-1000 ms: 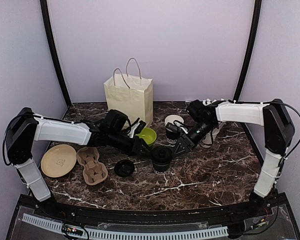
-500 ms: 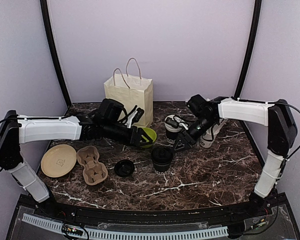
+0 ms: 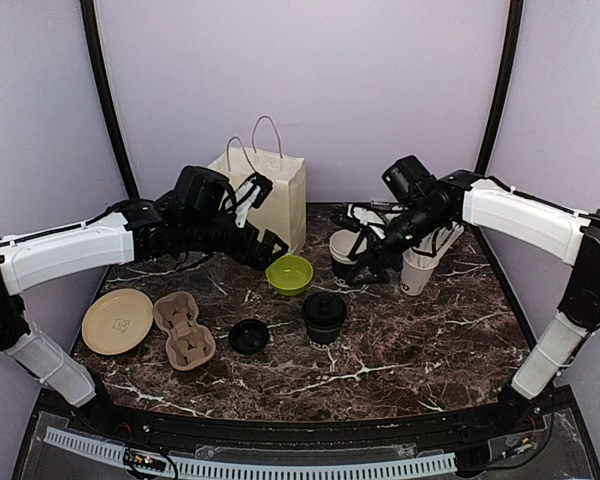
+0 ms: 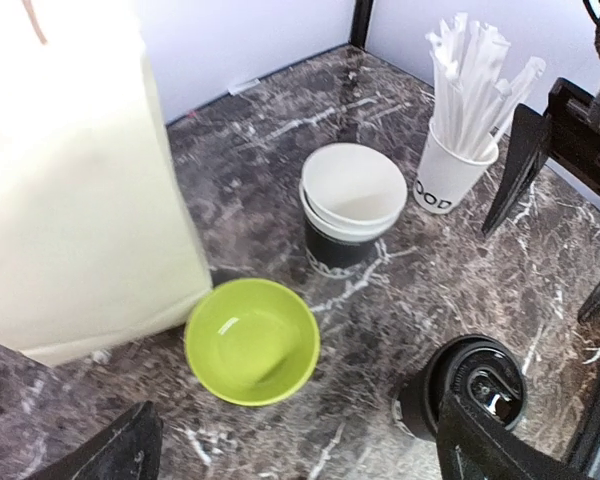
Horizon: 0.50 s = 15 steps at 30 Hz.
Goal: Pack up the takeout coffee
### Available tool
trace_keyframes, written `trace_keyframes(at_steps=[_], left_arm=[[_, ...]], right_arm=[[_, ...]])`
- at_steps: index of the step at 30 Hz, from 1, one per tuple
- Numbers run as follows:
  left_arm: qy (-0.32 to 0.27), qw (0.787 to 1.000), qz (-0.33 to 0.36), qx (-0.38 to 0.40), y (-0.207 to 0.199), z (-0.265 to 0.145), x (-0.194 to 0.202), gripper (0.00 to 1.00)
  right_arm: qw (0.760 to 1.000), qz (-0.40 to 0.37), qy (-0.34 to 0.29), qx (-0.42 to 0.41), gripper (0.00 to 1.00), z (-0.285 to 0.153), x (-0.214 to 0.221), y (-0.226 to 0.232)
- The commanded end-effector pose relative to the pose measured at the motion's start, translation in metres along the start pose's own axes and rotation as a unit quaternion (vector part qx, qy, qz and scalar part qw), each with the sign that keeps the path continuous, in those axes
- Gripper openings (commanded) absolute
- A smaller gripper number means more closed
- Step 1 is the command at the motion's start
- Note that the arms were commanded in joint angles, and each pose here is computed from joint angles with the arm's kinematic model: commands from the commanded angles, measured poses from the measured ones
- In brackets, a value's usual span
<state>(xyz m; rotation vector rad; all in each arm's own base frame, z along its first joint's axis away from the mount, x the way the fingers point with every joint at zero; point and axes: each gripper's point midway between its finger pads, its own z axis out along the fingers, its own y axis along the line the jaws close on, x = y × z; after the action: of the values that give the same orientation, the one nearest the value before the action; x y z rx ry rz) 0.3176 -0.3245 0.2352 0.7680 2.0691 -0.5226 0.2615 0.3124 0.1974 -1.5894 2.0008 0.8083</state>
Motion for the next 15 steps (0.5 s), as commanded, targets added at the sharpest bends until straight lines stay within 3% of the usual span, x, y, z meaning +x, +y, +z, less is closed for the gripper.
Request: trace_keyframes(at_steps=[1, 7, 8, 15], left_arm=[[-0.095, 0.991, 0.06, -0.077, 0.025, -0.037, -0.047, 0.99], [-0.116, 0.983, 0.064, -0.13, 0.046, -0.043, -0.027, 0.99], [-0.14, 0.978, 0.068, -0.138, 0.049, -0.051, -0.035, 0.99], [-0.161, 0.968, 0.058, -0.185, 0.071, -0.073, -0.028, 0.99]], right_arm=[[0.994, -0.107, -0.005, 0.018, 0.83, 0.004, -0.025, 0.004], [0.987, -0.153, 0.037, 0.009, 0.96, 0.03, -0.022, 0.02], [0.986, -0.159, 0.045, 0.008, 0.97, 0.033, -0.02, 0.022], [0.98, -0.175, 0.093, 0.0, 0.99, 0.059, -0.006, 0.028]])
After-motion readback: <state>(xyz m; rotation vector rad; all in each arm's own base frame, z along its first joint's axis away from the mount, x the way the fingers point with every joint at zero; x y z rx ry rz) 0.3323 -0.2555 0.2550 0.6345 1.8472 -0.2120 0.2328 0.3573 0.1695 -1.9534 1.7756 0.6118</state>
